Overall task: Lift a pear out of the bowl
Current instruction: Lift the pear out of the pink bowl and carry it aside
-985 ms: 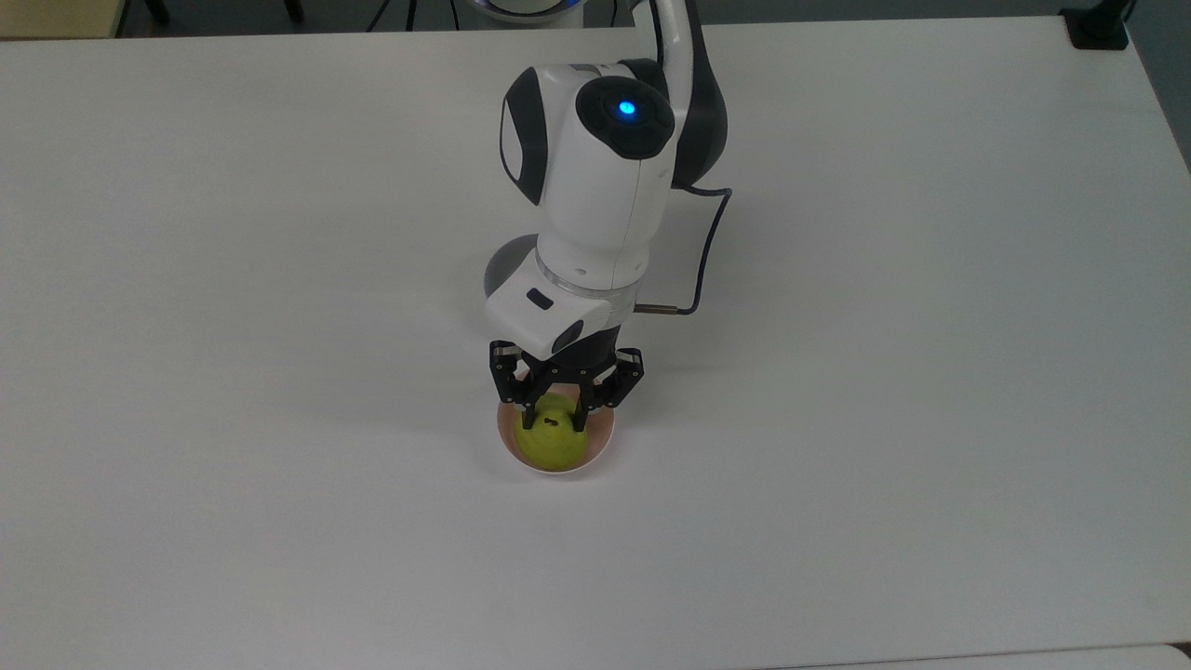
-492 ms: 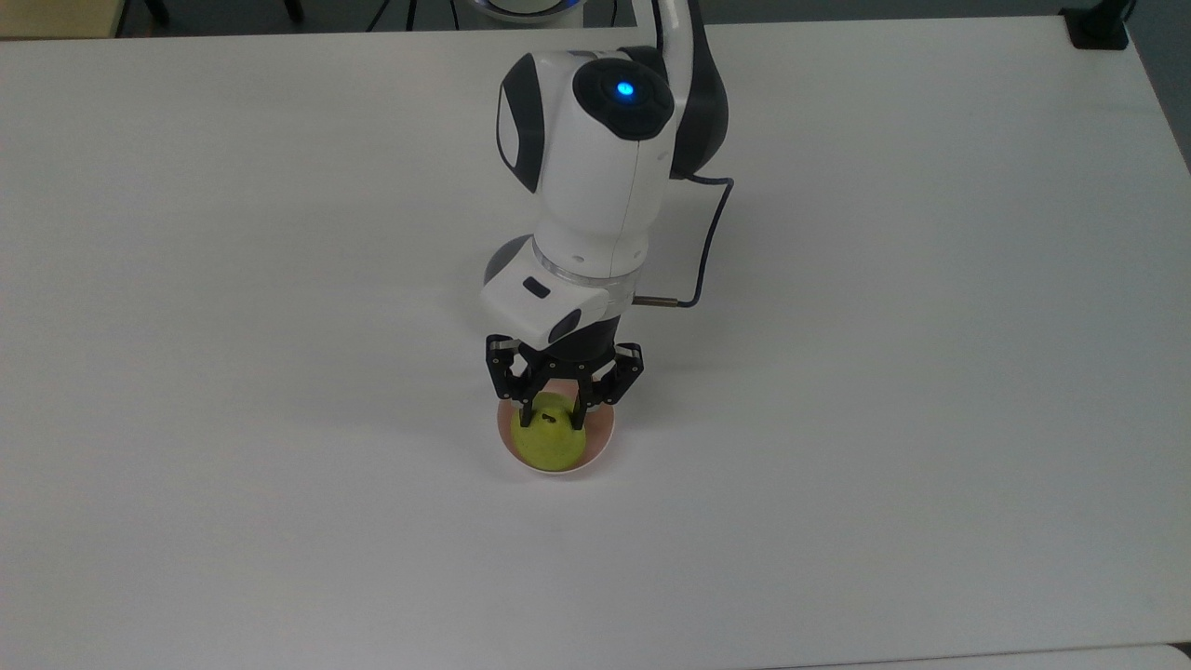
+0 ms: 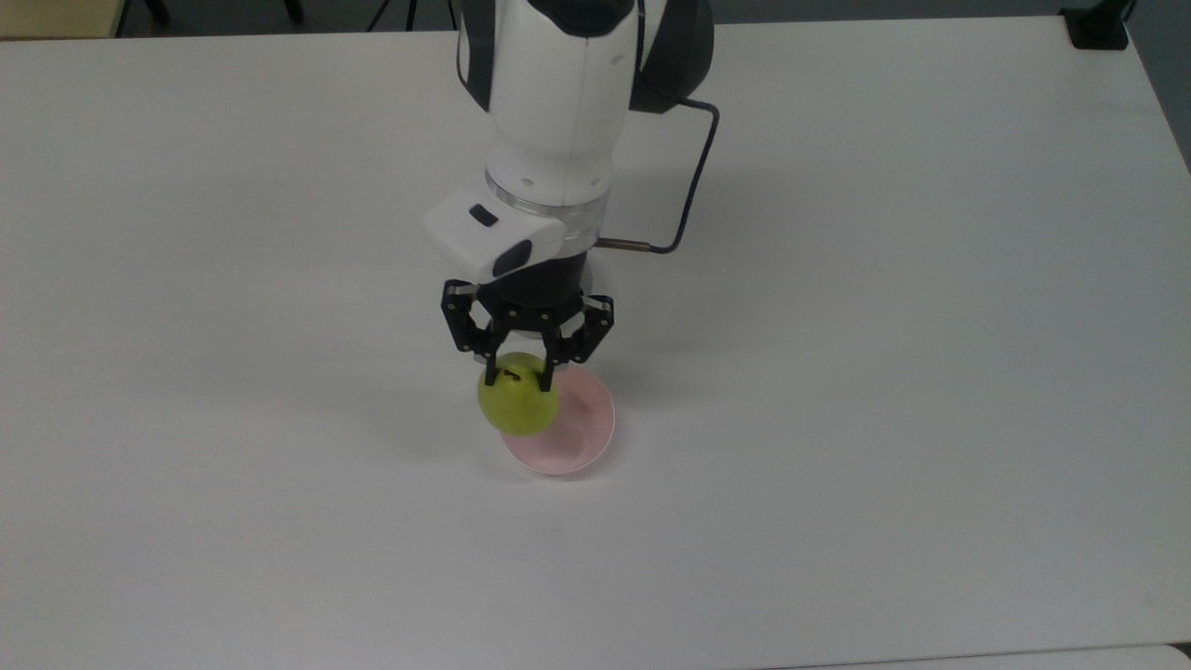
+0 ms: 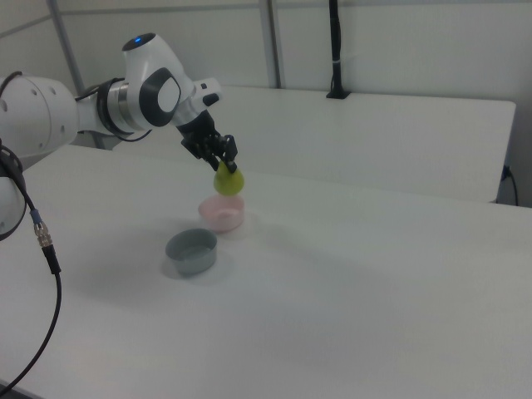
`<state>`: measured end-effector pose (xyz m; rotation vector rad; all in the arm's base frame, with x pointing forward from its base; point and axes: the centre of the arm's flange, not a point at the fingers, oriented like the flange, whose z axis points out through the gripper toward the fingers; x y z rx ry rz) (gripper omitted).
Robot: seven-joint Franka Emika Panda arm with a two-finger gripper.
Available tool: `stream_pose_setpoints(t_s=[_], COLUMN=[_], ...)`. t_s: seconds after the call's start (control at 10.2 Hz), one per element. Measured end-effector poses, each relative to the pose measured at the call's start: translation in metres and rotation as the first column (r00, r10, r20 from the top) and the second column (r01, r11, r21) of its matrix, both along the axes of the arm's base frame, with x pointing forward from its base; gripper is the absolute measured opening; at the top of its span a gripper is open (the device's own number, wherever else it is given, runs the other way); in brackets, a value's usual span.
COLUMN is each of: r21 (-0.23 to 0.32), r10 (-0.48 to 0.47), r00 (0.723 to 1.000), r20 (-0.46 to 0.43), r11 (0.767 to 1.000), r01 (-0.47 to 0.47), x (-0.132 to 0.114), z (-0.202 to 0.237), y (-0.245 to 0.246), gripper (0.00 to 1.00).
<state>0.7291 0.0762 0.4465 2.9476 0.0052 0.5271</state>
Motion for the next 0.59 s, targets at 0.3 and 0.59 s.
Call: stream_pose_setpoints(t_s=[0.3,0.59], r21=[0.024,0.055], r10=[0.071,0.154], r00=[0.993,0.975], r20=[-0.095,-0.161], r11=[0.997,0.988], r01=[-0.069,-0.147], x=[-0.017,-0.031], z=[0.037,0.046], y=[-0.053,-0.143], gripper=[0.48,0.48])
